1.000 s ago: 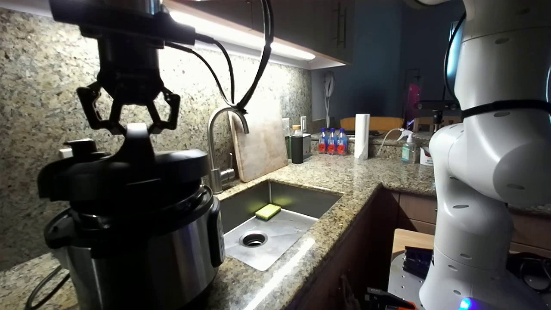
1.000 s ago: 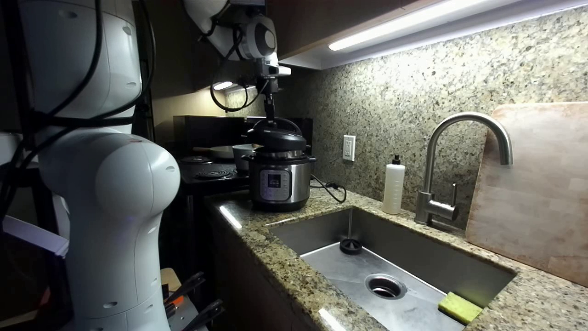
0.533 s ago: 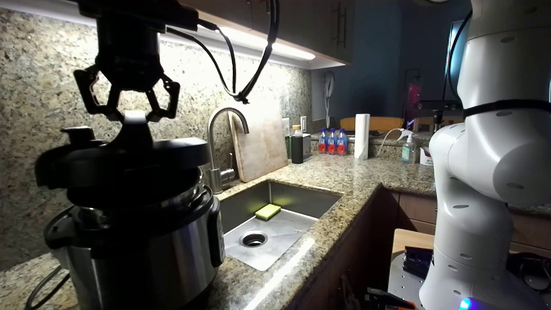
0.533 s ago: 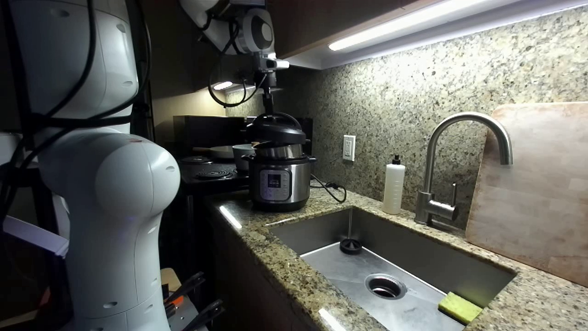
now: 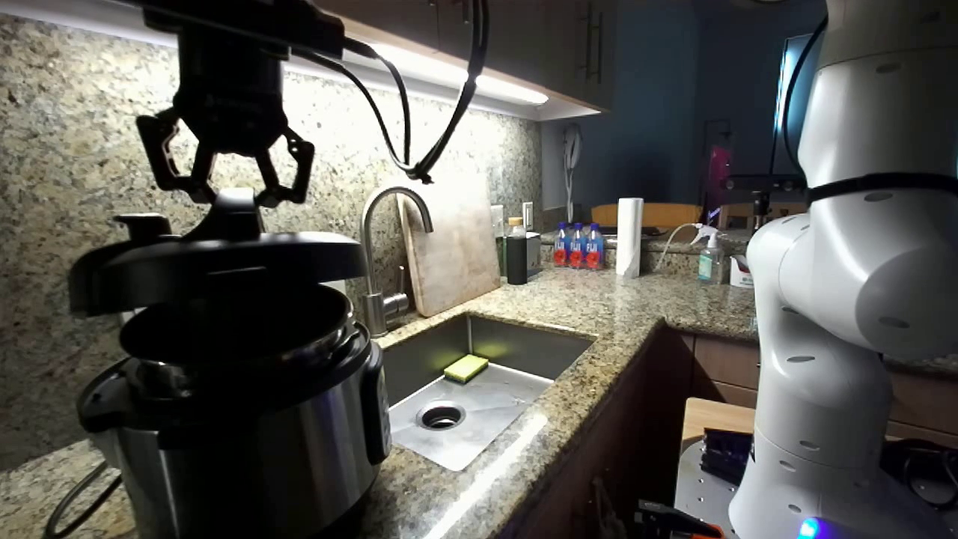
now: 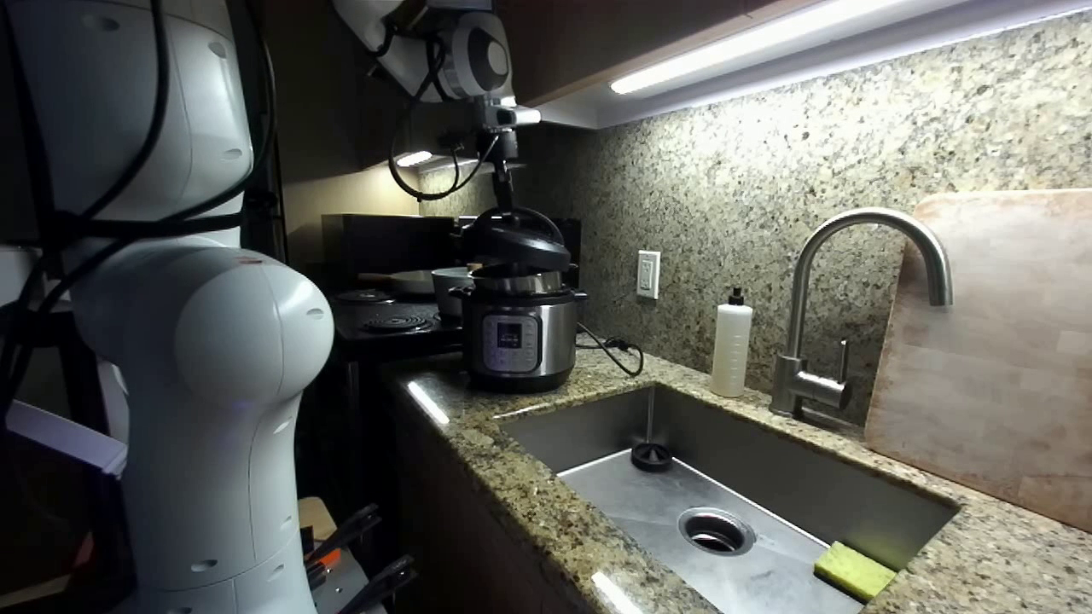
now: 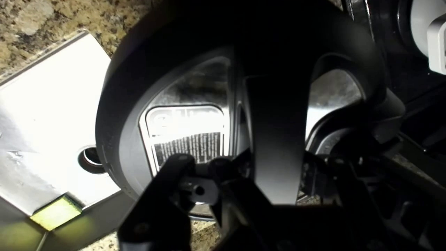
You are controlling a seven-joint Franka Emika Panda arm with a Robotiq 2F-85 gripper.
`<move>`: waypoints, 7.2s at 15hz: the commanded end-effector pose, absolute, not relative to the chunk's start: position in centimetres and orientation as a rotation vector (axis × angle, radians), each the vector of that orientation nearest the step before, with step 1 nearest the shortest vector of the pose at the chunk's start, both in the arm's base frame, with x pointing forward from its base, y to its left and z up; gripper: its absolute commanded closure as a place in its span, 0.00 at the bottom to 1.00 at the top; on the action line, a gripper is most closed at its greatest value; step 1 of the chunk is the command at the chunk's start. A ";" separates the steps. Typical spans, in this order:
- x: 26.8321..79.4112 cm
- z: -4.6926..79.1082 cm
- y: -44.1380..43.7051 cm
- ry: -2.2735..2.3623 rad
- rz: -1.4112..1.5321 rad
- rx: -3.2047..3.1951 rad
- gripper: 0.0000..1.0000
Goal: Remove the black lid from the rice cooker and put it in the sink
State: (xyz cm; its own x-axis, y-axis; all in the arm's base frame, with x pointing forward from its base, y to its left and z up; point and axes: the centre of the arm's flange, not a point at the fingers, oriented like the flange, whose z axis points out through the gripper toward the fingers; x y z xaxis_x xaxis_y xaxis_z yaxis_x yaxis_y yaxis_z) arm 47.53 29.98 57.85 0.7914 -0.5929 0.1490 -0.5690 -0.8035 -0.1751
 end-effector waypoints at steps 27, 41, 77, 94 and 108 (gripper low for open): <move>43.6 58.7 11.5 1.452 -0.473 -2.615 0.89; 44.6 55.4 2.1 1.664 -0.351 -2.559 0.90; 50.2 42.7 -2.9 1.788 -0.426 -2.537 0.92; 53.3 33.8 -10.9 1.954 -0.444 -2.449 0.92; 58.1 26.3 -10.5 2.061 -0.484 -2.459 0.93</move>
State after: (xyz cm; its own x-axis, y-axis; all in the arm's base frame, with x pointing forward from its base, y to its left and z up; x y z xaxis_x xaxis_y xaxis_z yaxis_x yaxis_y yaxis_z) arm 56.98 -11.39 26.24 0.1727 -0.9547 0.2424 -0.9762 -0.1987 -0.0869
